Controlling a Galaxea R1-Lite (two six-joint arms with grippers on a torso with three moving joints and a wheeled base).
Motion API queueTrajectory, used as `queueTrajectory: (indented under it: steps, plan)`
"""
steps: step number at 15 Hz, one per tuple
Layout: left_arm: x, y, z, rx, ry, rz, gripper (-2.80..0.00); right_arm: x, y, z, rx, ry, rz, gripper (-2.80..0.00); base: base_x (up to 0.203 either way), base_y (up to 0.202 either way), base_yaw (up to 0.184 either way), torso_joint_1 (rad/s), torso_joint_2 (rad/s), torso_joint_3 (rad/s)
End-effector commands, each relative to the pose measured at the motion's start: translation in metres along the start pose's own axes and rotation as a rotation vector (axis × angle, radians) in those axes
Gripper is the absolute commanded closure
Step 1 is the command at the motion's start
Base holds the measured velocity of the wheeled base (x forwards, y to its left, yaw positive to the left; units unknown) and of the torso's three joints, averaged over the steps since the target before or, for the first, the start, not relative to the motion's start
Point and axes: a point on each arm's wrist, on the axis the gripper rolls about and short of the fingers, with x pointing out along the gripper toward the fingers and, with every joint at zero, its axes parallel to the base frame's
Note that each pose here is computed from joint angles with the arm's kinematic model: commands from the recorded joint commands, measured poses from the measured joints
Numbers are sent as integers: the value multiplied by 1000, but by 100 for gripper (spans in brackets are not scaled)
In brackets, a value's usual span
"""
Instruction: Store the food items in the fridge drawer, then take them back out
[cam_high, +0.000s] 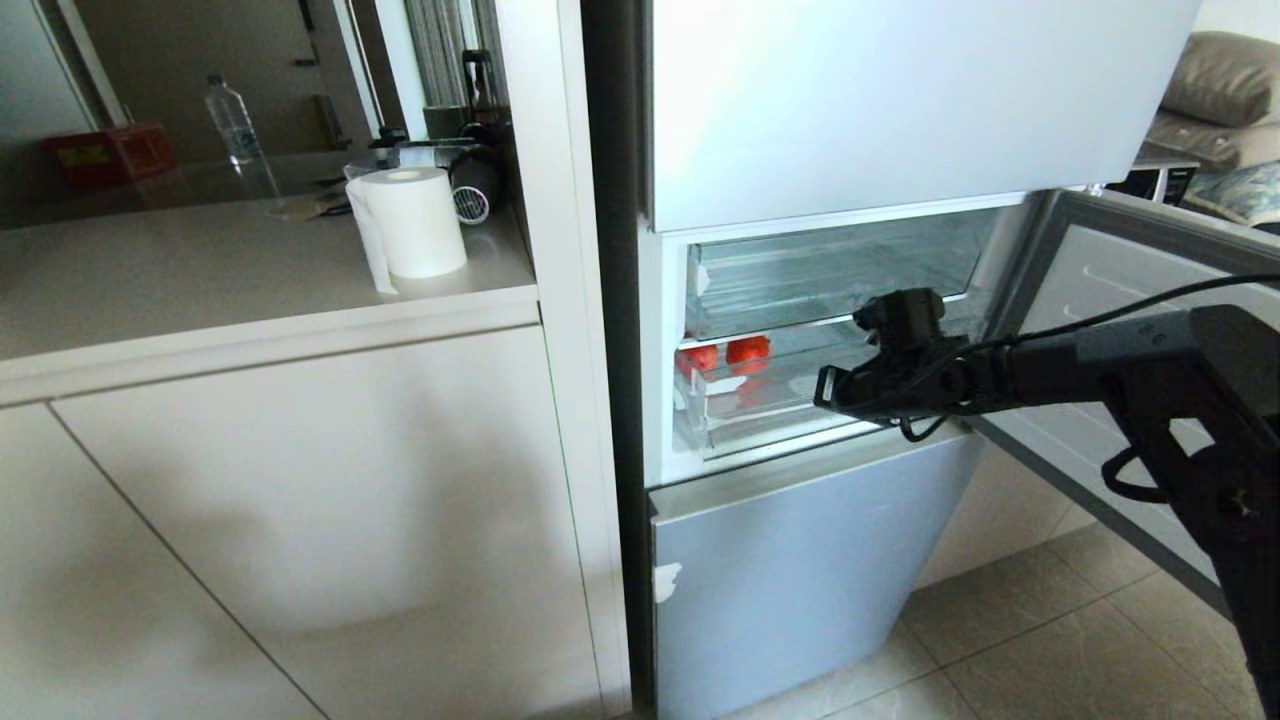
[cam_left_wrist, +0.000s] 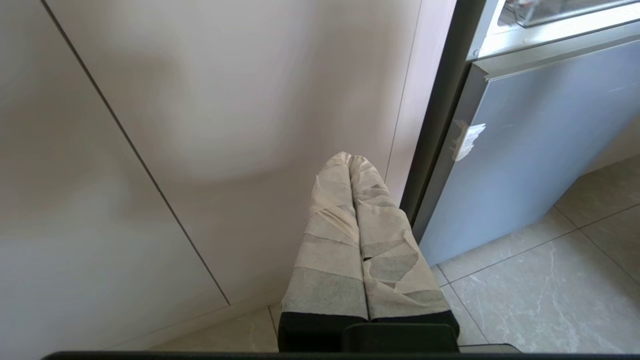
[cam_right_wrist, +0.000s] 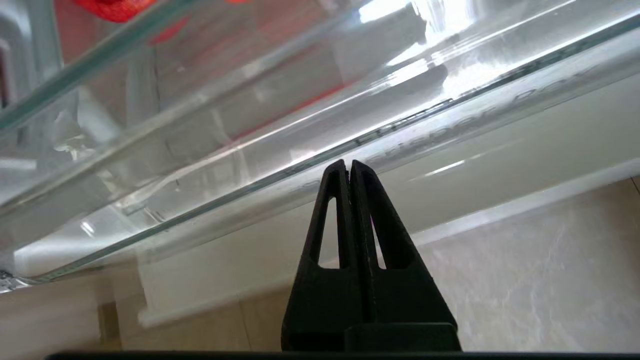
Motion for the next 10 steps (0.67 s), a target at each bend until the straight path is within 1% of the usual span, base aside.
queueTrajectory:
  steps: [1,4,6,8,10]
  plan:
    - [0,0,0,0,4,1,0,23,-3,-5,12,-4,2,0,0,0,0,0,0,0]
    - [0,0,0,0,2,1,0,16,-2,-4,21,-1,2,0,0,0,0,0,0,0]
    - [0,0,0,0,2,1,0,-2,3,1,27,-3,6,0,0,0,0,0,0,0]
    - [0,0,0,0,2,1,0,-29,10,1,24,10,11,0,0,0,0,13,1,1]
    - [0,0,0,0,2,1,0,-66,18,1,18,15,21,0,0,0,0,0,0,0]
